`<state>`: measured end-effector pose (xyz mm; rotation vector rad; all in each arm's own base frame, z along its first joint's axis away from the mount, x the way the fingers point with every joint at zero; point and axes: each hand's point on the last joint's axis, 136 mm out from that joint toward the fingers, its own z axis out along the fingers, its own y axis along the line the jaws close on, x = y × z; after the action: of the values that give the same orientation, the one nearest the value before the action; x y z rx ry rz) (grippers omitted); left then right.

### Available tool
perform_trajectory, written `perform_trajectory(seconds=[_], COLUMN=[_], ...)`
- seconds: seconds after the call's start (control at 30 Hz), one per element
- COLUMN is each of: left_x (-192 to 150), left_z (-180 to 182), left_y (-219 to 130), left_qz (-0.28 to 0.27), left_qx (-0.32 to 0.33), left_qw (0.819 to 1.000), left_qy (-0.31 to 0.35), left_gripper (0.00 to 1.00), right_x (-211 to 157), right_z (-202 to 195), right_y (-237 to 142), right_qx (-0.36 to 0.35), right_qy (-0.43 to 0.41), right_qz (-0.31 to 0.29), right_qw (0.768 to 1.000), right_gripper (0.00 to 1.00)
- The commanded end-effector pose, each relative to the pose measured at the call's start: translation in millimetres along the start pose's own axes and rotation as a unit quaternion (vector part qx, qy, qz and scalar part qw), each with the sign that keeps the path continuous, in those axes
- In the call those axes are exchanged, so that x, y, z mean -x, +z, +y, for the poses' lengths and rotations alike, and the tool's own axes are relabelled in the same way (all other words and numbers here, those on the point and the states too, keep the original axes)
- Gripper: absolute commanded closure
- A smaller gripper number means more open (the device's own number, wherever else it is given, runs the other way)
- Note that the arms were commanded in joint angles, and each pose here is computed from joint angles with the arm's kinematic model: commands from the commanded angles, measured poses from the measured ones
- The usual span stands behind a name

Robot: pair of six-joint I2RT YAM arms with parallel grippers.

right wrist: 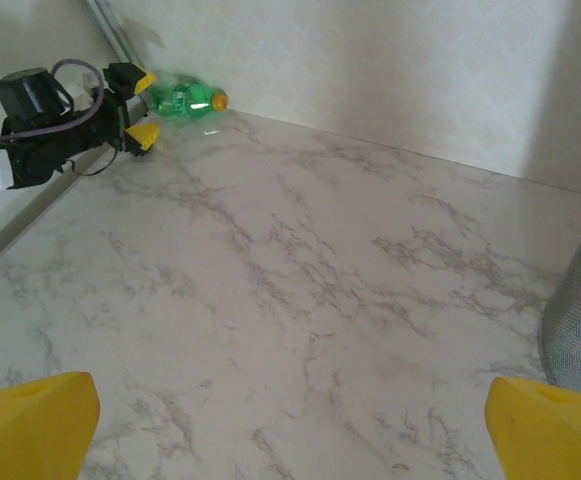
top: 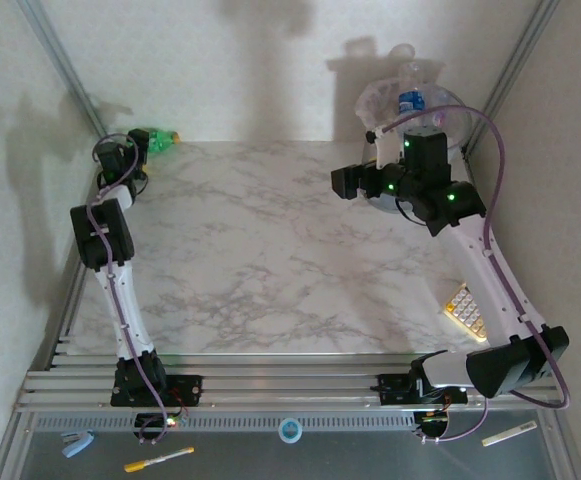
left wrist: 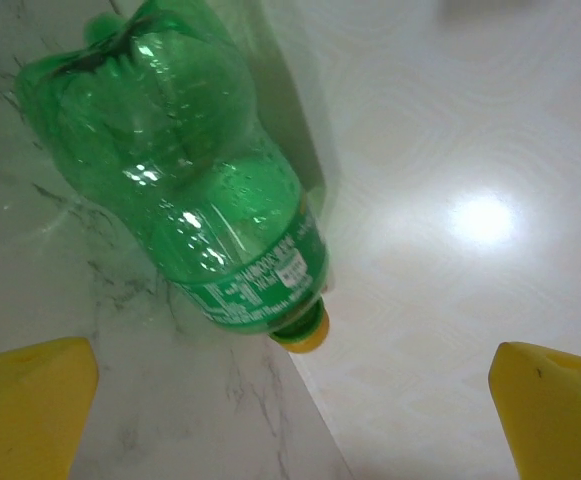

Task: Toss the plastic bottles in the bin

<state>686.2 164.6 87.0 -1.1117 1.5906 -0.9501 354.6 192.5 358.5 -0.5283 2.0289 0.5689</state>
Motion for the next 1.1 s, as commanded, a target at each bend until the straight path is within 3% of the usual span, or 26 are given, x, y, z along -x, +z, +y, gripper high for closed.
perform_trajectory(seconds=[0.0,0.2,0.37,0.63,0.8,1.07], left_x=[9.6,15.1,-0.1,-31.9,-76.8,-127.6], left_z=[-3.2,5.8,10.6,-23.2,-31.6,-8.1], left_y=[12.0,29.1,51.8,55.4,63.8,75.5], left_qz=[-0.004,-0.018,0.004,0.040,0.085,0.117], left_qx=[-0.018,-0.040,-0.056,-0.145,-0.136,-0.089], left_qw=[1.000,0.998,0.997,0.987,0.986,0.988], left_qy=[-0.013,-0.044,-0.059,-0.063,-0.041,-0.054], left_gripper=[0.00,0.00,0.00,0.04,0.05,0.05], right_x=[15.5,14.0,11.6,5.1,1.2,-4.4], right_z=[5.1,4.5,2.5,-0.6,-2.1,-2.5], right_y=[-3.1,6.0,14.7,25.4,28.6,25.2], right_qx=[0.001,0.005,0.006,0.006,0.006,0.001], right_qy=[-0.018,-0.022,-0.024,-0.025,-0.025,-0.036], right_qz=[-0.022,-0.028,-0.020,-0.011,-0.008,-0.002], right_qw=[1.000,0.999,0.999,1.000,1.000,0.999], right_gripper=[0.01,0.01,0.01,0.01,0.01,0.01])
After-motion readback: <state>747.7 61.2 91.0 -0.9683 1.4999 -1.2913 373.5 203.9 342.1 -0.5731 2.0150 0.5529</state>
